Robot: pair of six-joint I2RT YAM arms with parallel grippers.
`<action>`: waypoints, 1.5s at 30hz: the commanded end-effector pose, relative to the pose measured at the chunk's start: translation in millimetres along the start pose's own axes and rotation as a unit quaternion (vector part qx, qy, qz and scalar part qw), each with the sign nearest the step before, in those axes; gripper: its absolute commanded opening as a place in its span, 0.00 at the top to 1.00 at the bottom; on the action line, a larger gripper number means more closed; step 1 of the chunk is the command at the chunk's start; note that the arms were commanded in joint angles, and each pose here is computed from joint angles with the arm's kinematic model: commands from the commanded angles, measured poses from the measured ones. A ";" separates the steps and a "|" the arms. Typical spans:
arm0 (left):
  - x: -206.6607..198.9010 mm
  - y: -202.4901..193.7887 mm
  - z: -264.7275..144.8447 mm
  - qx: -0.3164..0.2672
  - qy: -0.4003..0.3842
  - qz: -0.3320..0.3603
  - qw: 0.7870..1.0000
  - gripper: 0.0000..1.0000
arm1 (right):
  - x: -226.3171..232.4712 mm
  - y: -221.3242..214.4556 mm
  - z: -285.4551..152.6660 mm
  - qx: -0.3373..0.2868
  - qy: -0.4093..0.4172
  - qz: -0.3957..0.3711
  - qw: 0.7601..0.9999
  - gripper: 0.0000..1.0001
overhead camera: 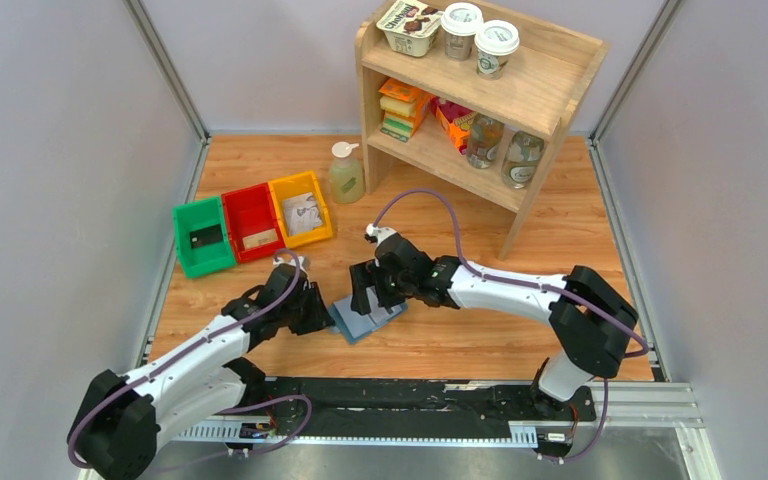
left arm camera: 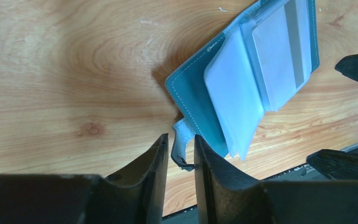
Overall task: Take the credit cards out of the card holder
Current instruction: Remove the credit card from the card holder.
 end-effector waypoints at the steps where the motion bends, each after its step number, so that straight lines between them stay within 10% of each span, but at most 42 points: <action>1: -5.6 12.6 -14.2 -0.031 0.008 -0.005 0.999 0.64 | 11.6 23.6 -17.8 -0.042 0.006 -0.028 0.999 0.04; 16: -79.5 57.0 -60.0 -0.073 -0.110 -0.017 0.991 0.56 | -38.5 25.6 -15.3 -0.047 -0.034 0.003 0.998 0.50; 26: -73.0 21.4 12.0 0.019 -0.104 -0.066 0.992 0.62 | -52.6 13.9 4.7 -0.022 -0.029 0.013 0.999 0.58; 45: -20.3 34.3 57.2 0.006 -0.008 -0.055 0.998 0.79 | -47.2 -12.4 17.7 0.013 0.021 0.050 0.998 0.66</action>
Point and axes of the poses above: each gripper's point midway between its finger pads, its own z axis out along the fingers, its own x axis along the line the jaws close on, y = z × x, the point moved 4 cm from there along -z, back along the fingers, and after that the axes turned 1 degree about -z, right-handed, at the moved point
